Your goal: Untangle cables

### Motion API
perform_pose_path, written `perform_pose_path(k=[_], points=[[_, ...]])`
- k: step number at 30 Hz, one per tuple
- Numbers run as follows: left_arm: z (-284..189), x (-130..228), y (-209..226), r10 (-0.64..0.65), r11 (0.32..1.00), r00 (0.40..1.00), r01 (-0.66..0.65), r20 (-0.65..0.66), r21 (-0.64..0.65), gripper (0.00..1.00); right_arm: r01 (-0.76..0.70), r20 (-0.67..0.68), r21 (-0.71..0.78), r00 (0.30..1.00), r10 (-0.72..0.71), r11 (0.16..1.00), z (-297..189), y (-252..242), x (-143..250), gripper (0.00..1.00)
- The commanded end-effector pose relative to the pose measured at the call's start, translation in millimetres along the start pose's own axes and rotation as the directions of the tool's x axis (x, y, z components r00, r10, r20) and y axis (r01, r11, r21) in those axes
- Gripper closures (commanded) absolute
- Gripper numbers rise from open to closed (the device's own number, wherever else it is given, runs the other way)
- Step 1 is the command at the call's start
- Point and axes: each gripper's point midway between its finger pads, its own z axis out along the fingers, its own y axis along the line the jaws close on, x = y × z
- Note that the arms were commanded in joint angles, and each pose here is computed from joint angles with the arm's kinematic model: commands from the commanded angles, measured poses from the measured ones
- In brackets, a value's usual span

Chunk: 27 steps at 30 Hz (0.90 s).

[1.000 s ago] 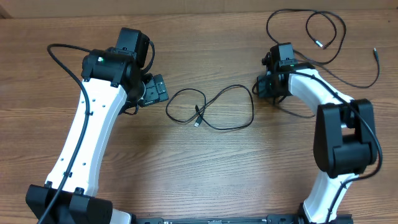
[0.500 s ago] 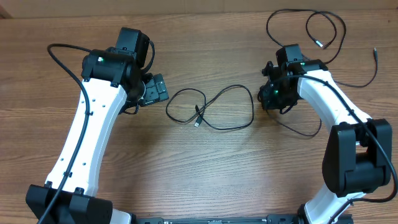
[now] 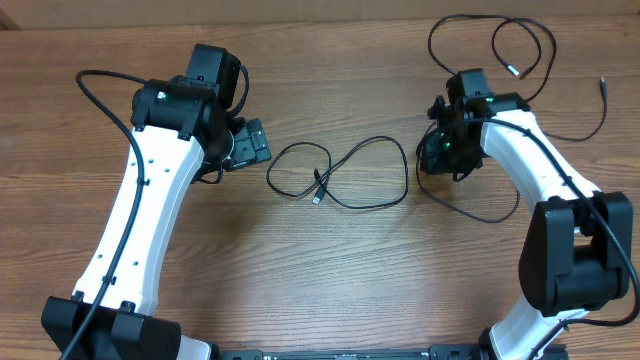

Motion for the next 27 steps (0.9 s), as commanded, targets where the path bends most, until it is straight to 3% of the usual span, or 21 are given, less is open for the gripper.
perform_pose_path(k=[1, 4, 7, 11, 13, 14, 16, 18, 20, 27], points=[[4.4, 0.1, 0.2, -0.013, 1.000, 1.000, 0.013, -0.012, -0.003, 0.00, -0.039, 0.083, 0.021, 0.996, 0.037, 0.999, -25.1, -10.5, -24.7, 0.65], [4.4, 0.1, 0.3, -0.013, 1.000, 1.000, 0.013, -0.012, -0.003, 0.00, -0.089, 0.108, 0.022, 0.990, 0.086, 0.996, -31.4, -23.6, -31.1, 0.64], [4.4, 0.5, 0.5, -0.012, 1.000, 1.000, 0.012, -0.014, -0.004, 0.00, -0.271, 0.148, 0.012, 0.953, 0.266, 0.963, -37.9, -57.7, -37.2, 0.55], [4.4, -0.5, -0.1, -0.012, 1.000, 1.000, 0.012, -0.010, -0.001, 0.01, -0.490, 0.145, -0.024, 0.861, 0.488, 0.872, -45.0, -100.2, -28.6, 0.23], [4.4, -1.3, -0.6, -0.013, 1.000, 1.000, 0.013, -0.007, 0.001, 0.00, -0.554, 0.075, -0.123, 0.822, 0.565, 0.823, -47.8, -98.2, -19.9, 0.06], [4.4, -1.5, -0.7, -0.013, 1.000, 1.000, 0.013, -0.006, 0.001, 0.00, -0.571, 0.033, -0.168, 0.811, 0.584, 0.803, -49.4, -94.6, -14.7, 0.03], [4.4, -3.0, -1.7, -0.013, 1.000, 1.000, 0.013, 0.000, 0.005, 0.00, -0.607, -0.025, -0.191, 0.788, 0.615, 0.771, -51.6, -96.6, -2.6, 0.03], [4.4, -4.9, -3.1, -0.014, 1.000, 1.000, 0.014, 0.008, 0.011, 0.01, -0.625, -0.024, -0.150, 0.777, 0.629, 0.766, -51.3, -111.5, 6.5, 0.27], [4.4, -5.4, -3.7, -0.013, 1.000, 1.000, 0.013, 0.010, 0.013, 0.01, -0.686, -0.017, -0.097, 0.726, 0.688, 0.721, -48.1, -126.1, 14.0, 0.39], [4.4, -3.9, -2.7, -0.013, 1.000, 1.000, 0.013, 0.004, 0.008, 0.00, -0.867, -0.006, 0.105, 0.489, 0.872, 0.487, -27.6, -148.3, 53.2, 0.39]])
